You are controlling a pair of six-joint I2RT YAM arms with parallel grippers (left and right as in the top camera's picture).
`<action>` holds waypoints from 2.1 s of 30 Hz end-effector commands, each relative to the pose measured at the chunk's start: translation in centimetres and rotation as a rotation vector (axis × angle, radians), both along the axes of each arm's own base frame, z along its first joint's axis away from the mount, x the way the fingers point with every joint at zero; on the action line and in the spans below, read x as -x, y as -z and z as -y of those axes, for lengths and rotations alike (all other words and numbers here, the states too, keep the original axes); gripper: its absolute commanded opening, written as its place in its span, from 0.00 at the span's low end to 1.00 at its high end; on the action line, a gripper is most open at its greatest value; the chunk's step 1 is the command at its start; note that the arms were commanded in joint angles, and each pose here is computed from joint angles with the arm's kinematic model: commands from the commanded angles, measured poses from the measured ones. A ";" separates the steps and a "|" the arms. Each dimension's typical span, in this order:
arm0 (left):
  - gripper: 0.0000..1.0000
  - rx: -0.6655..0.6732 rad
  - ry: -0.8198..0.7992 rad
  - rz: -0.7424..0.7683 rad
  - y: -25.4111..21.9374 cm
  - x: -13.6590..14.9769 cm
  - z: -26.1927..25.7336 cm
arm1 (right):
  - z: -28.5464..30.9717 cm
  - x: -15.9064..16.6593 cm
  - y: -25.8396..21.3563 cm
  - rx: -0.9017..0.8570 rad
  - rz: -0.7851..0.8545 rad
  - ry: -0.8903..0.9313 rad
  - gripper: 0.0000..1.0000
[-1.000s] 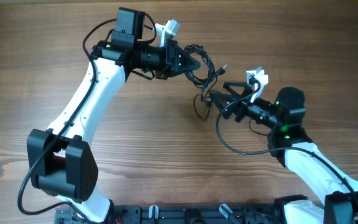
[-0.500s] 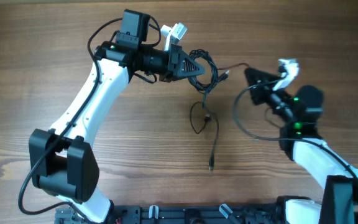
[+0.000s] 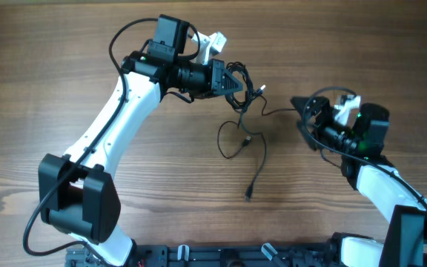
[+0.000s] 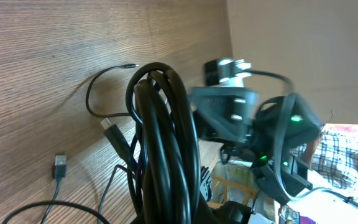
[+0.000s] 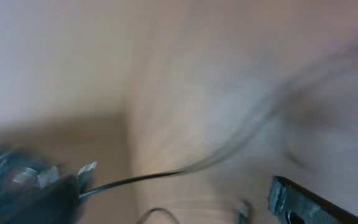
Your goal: Untangle cables
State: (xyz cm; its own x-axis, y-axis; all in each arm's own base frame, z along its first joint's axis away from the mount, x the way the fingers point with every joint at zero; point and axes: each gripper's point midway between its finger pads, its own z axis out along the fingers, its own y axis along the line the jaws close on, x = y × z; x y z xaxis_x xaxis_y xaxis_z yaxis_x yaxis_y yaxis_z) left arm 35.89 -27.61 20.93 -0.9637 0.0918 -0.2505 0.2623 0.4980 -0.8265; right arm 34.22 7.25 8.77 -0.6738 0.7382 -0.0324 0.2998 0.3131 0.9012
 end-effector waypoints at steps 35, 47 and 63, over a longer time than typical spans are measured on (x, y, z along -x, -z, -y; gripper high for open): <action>0.04 -0.250 -0.182 0.178 -1.6 -0.4 -0.1 | 1.4 -4.9 -13.9 -0.118 0.798 -0.154 0.05; 0.04 -0.062 0.115 0.315 -4.3 3.5 4.7 | -9.3 -0.7 -15.8 -0.144 0.866 -0.464 0.05; 0.04 -0.106 0.184 0.575 -4.5 -0.1 -2.6 | 1.9 -9.7 -9.8 0.089 0.606 0.174 1.00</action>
State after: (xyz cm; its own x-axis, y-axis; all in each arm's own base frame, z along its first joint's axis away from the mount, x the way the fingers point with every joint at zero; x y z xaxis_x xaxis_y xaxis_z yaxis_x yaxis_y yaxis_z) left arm 36.98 -24.28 23.27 -0.7299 0.2572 -0.6333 0.6518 0.5407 -0.5318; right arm 40.75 10.43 19.04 -0.6282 0.6815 -0.3754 -0.2854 0.2470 0.9260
